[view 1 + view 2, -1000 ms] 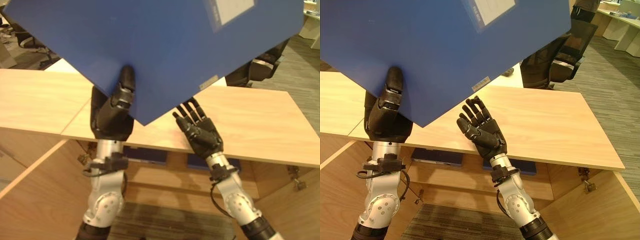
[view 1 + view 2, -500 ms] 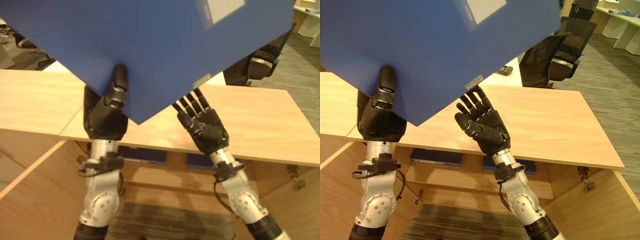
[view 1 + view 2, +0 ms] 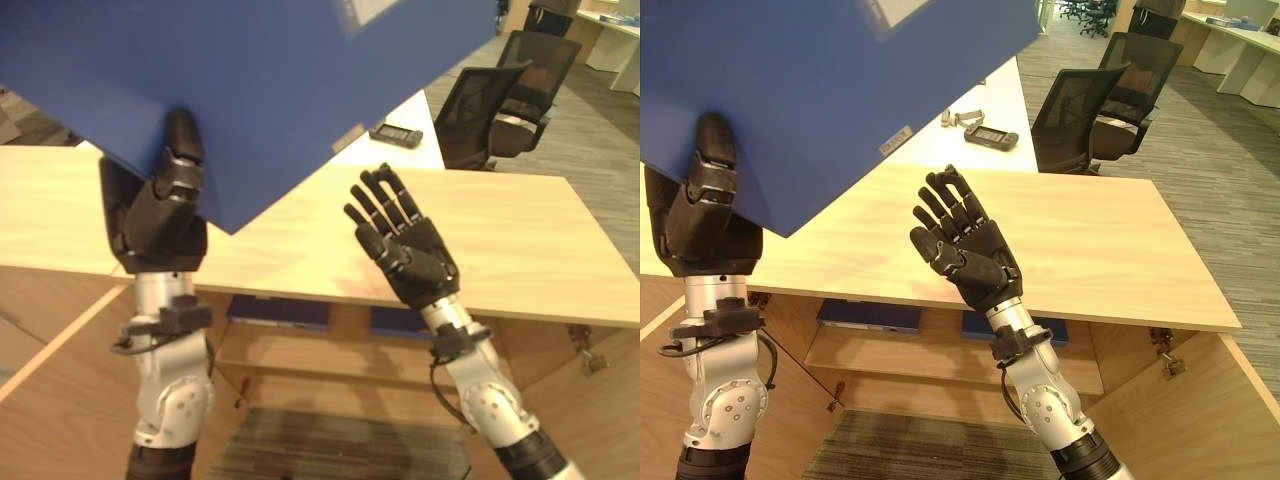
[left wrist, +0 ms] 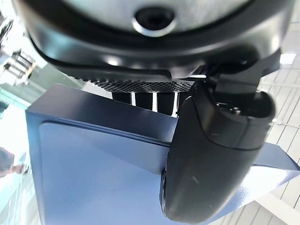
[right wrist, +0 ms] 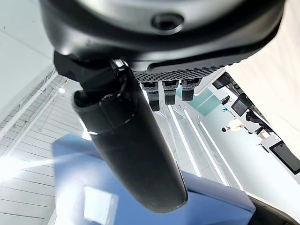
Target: Put the empty folder in the office cabinet
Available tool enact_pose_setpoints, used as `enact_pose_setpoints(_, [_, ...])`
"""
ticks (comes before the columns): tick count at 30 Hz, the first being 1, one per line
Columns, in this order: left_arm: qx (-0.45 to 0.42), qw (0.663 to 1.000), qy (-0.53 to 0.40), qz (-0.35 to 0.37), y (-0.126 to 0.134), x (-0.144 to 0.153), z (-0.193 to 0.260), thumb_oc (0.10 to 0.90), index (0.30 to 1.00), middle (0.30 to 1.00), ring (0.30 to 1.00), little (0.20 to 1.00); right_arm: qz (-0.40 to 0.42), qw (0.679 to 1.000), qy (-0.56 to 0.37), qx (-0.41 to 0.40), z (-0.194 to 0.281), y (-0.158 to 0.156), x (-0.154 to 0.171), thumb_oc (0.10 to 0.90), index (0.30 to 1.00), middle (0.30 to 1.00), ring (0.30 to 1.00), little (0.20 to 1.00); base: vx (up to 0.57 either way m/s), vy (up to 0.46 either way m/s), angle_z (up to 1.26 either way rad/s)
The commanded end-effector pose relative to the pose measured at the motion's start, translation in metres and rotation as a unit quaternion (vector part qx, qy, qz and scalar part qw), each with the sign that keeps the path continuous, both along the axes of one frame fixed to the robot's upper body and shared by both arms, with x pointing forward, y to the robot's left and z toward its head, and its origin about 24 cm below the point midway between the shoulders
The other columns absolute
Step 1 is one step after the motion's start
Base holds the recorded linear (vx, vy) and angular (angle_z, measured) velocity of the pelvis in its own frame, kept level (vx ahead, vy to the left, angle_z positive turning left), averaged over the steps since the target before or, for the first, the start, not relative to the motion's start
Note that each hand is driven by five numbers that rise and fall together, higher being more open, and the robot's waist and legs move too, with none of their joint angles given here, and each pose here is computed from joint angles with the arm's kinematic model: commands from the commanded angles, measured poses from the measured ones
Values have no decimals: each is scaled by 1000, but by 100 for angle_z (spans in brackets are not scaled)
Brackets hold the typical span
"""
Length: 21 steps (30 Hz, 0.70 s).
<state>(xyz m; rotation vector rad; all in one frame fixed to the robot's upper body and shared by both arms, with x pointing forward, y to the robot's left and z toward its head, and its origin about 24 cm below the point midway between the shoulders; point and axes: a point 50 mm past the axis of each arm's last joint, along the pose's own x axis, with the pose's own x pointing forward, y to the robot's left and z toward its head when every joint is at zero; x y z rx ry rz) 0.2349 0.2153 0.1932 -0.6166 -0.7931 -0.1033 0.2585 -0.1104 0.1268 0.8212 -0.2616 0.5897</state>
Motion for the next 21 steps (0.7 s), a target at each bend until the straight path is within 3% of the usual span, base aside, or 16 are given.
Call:
enact_pose_setpoints(1, [26,995,-90,34,11,3,34,400,300,300,300,300,10,989,-135,55,50,-1,-8,800,900,900,900,900,0,0,0])
enact_pose_setpoints(21, [28,998,12,-62,-26,24,-5,400,300,300,300,300,44,986,-134,88,61,24,-1,800,900,900,900,900,7,0,0])
